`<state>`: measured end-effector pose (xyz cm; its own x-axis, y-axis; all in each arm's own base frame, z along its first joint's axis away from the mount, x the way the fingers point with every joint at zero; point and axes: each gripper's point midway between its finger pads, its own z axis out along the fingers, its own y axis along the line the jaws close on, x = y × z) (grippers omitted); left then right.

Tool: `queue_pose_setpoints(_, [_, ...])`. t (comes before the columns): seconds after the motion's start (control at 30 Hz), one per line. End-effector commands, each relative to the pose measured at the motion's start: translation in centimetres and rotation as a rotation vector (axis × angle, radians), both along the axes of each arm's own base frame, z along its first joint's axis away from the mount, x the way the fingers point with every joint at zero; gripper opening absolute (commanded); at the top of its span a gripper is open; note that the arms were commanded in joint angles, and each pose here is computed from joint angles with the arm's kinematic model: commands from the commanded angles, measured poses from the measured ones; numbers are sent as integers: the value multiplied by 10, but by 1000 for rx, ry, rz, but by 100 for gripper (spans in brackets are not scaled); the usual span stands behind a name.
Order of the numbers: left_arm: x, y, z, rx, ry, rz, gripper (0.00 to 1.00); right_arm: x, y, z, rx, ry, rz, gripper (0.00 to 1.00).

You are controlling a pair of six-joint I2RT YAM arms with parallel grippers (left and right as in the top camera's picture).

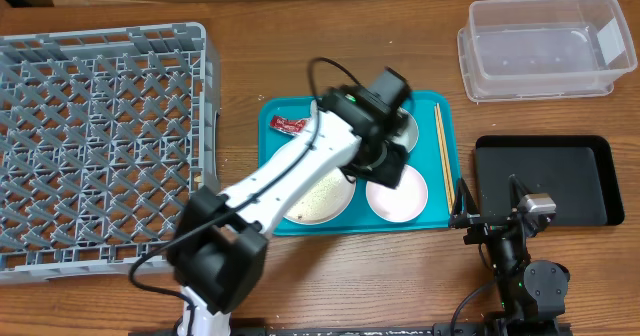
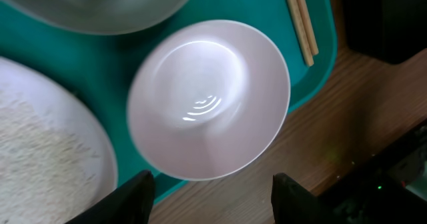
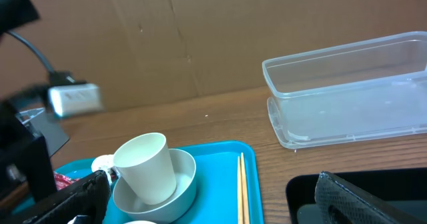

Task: Sort waste into correct bins and load items into the dishwasher
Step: 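Reach the left gripper to the pink bowl on the tray and grasp it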

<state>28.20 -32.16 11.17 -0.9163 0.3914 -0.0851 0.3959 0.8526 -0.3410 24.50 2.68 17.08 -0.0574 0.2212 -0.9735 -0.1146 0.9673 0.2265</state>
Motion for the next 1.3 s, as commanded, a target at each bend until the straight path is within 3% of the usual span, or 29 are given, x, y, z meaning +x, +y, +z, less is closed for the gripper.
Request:
queue_pose_setpoints(0.0, [-9,-21,-17,25,-6,-42,59,0,-4,-1,4,-6,-19,100])
queue_pose_setpoints(0.5, [-44,-55,-49,86,-47,-209,52,0,-4,-1,4,-6,-19,100])
queue_pose_setpoints(0.77, [-50,-40,-58,210,-94,-231,51,0,-4,-1,4,-6,-19,100])
queue_pose_setpoints(1.27, [-61,-31,-89,215,-59,-237,47,0,-4,-1,4,-6,-19,100])
